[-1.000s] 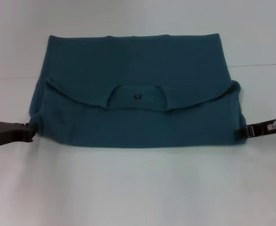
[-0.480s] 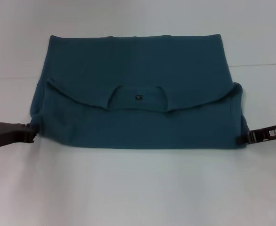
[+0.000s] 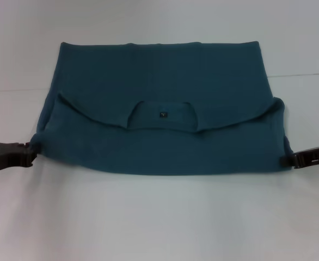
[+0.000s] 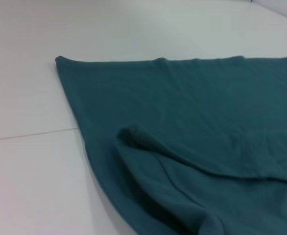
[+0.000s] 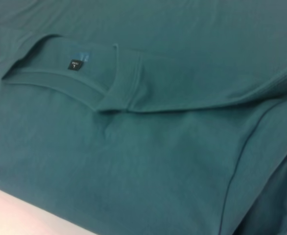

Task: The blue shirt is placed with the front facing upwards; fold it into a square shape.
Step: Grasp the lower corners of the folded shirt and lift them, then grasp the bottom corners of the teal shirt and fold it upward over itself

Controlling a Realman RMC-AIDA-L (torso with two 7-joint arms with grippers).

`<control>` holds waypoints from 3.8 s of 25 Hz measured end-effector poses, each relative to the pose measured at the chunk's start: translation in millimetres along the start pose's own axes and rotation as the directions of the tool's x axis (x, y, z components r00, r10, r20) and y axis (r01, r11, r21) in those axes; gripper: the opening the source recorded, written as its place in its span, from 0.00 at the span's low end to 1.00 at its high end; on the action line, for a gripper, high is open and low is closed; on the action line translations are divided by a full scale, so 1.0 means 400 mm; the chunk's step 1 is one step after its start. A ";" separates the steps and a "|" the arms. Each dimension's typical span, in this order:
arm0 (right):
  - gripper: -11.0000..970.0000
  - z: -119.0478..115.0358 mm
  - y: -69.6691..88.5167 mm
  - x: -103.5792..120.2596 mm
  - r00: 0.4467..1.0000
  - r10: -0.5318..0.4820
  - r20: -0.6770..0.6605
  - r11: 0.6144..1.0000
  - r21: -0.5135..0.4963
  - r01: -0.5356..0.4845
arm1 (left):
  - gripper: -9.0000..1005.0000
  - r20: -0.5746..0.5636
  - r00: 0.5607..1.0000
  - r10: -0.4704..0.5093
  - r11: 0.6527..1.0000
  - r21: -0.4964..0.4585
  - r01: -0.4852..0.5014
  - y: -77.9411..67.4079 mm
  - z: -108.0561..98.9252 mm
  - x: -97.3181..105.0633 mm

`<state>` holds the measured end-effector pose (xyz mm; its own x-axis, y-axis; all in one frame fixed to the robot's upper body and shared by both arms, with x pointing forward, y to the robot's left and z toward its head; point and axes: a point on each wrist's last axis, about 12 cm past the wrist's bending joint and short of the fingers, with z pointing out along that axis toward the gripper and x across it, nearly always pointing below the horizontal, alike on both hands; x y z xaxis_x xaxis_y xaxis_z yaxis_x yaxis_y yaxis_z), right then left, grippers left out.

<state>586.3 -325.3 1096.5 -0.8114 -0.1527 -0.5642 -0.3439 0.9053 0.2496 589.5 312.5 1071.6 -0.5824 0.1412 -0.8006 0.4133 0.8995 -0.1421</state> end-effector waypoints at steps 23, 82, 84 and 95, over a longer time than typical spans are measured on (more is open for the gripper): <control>0.05 -0.001 0.026 0.047 0.998 -0.067 -0.008 0.990 -0.121 0.066 | 0.08 -0.003 0.999 -0.051 0.997 0.054 0.051 0.019 -0.099 0.116; 0.05 -0.178 -0.020 0.343 0.973 0.027 0.229 0.937 -0.346 0.055 | 0.08 0.101 0.978 -0.182 0.948 0.281 0.147 -0.031 -0.290 0.345; 0.05 -0.183 -0.022 0.351 0.972 0.026 0.233 0.938 -0.343 0.057 | 0.08 0.106 0.977 -0.183 0.944 0.295 0.145 -0.034 -0.294 0.343; 0.05 -0.209 -0.033 0.377 0.964 0.047 0.262 0.943 -0.330 0.043 | 0.08 0.133 0.969 -0.210 0.933 0.322 0.158 -0.037 -0.323 0.351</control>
<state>428.7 -393.3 1074.0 -0.6747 -0.0007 -0.7381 -0.5155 0.7162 0.4705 411.2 372.4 1036.5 -0.5577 -0.1072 -0.8231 0.5191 0.7287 -0.4466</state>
